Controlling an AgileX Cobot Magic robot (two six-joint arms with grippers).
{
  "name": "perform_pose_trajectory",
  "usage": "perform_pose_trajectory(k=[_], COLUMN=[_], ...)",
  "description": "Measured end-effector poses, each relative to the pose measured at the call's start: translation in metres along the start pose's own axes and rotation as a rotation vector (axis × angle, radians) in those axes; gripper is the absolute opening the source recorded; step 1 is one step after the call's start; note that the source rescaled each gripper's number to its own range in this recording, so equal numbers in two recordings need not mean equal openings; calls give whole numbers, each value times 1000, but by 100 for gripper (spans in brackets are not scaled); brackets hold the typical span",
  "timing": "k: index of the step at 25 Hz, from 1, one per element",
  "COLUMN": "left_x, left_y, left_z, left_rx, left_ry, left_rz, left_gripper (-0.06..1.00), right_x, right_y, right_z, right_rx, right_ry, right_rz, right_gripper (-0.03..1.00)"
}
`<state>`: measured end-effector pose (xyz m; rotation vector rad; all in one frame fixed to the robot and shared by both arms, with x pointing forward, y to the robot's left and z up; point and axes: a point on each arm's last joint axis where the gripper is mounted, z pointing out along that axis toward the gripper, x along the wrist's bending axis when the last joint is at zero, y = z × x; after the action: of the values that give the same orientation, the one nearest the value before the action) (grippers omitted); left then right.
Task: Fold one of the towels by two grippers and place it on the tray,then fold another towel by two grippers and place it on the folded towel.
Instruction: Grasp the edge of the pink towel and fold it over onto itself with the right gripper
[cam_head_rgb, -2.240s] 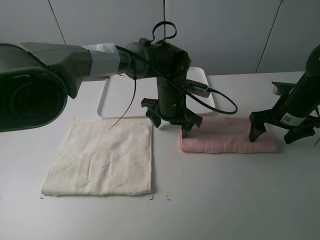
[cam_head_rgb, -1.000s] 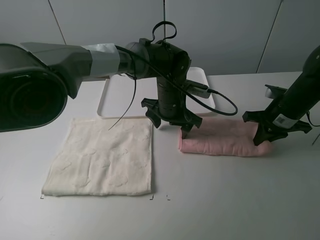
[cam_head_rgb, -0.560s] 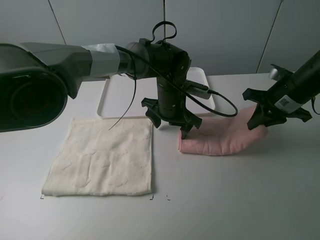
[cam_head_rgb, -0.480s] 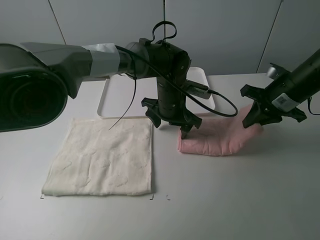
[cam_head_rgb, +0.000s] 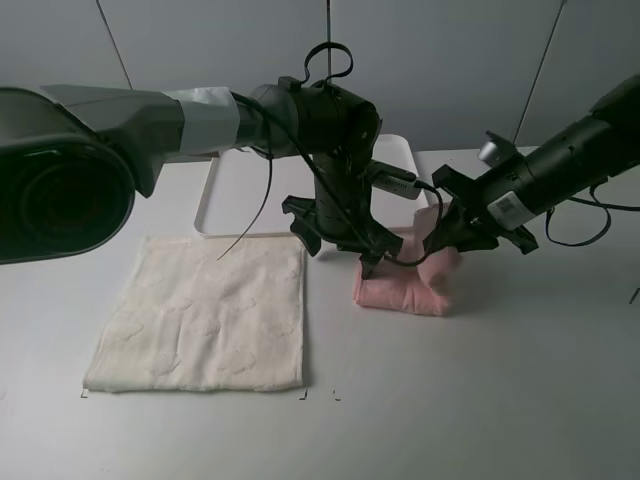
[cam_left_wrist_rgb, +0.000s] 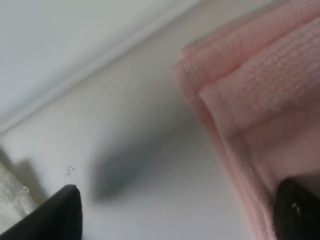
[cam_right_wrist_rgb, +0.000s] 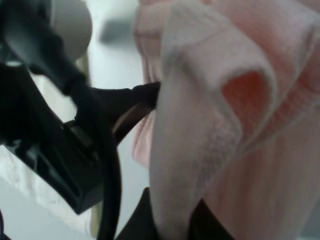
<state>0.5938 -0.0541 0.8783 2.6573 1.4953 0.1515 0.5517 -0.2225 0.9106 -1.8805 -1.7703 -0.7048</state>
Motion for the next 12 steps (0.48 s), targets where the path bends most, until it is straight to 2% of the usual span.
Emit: perform_pose_trajectory(k=[6, 12], left_x=[3, 13], left_y=[1, 3], left_z=[0, 0], left_rx=[9, 42], left_ry=[-28, -66], left_rz=[-11, -27], left_gripper=[98, 98], right_x=[-8, -11], right_y=[6, 8], right_z=[19, 26], right_rx=[-10, -13], right_ry=[80, 95], right_rz=[18, 30], right_gripper=[5, 5])
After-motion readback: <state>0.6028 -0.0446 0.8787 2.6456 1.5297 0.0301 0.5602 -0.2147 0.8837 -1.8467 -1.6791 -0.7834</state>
